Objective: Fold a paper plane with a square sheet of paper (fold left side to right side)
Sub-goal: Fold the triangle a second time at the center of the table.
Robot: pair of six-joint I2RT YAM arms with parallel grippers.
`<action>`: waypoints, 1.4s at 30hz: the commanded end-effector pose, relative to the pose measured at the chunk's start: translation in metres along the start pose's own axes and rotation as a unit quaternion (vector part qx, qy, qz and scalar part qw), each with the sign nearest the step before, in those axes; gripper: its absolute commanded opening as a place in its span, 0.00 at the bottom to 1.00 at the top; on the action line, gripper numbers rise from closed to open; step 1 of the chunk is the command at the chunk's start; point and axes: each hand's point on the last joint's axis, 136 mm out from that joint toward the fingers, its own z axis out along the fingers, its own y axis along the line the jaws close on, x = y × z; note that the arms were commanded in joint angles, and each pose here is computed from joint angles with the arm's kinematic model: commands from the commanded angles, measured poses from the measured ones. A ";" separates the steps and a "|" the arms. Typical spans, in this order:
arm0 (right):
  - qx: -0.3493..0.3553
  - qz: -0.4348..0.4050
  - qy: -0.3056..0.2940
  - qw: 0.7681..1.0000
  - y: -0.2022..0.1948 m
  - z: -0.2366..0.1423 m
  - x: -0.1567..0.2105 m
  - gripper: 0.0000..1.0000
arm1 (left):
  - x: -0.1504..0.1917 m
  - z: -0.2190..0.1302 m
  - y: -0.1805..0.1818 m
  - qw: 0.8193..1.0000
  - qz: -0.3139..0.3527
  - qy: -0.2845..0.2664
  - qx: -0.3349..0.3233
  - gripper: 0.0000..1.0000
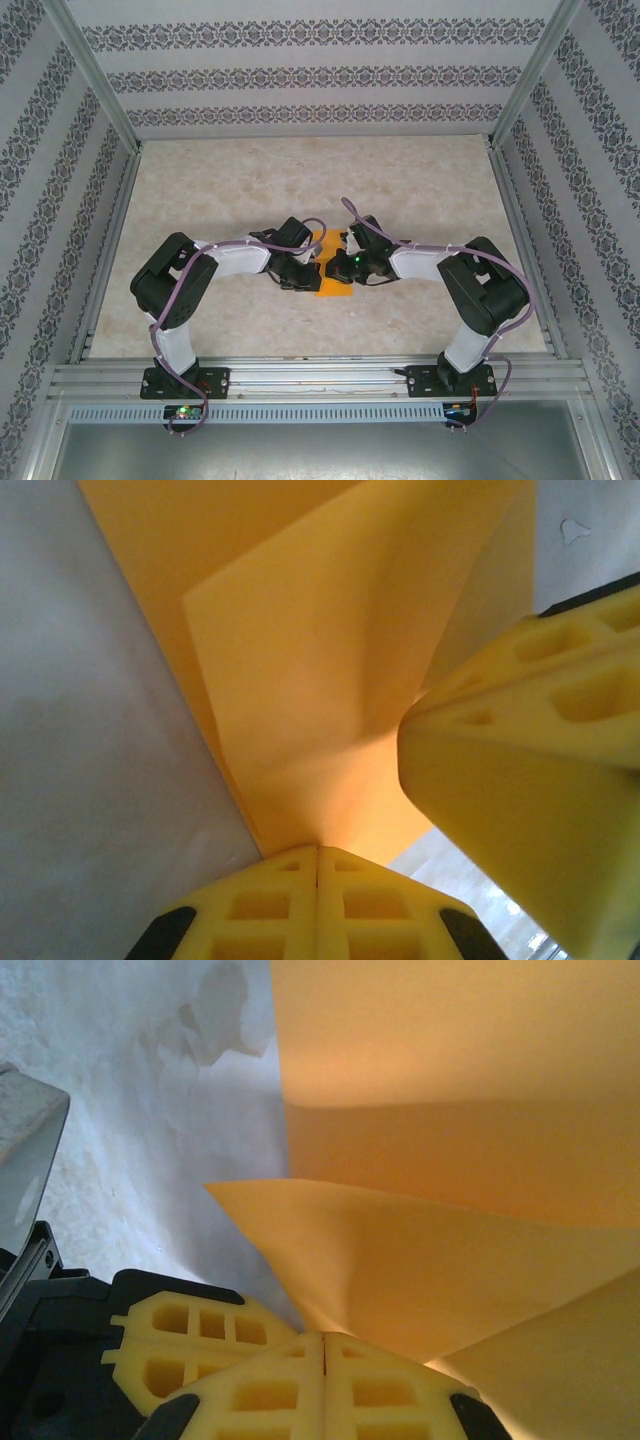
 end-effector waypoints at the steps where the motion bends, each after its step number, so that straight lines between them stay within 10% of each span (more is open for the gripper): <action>1: 0.000 0.005 0.006 1.000 -0.002 0.006 0.003 0.00 | 0.018 0.013 0.027 0.998 -0.013 0.030 -0.054 0.00; 42: 0.112 -0.017 0.002 0.994 -0.044 0.003 -0.008 0.00 | 0.031 0.017 0.045 0.993 -0.030 0.058 -0.094 0.00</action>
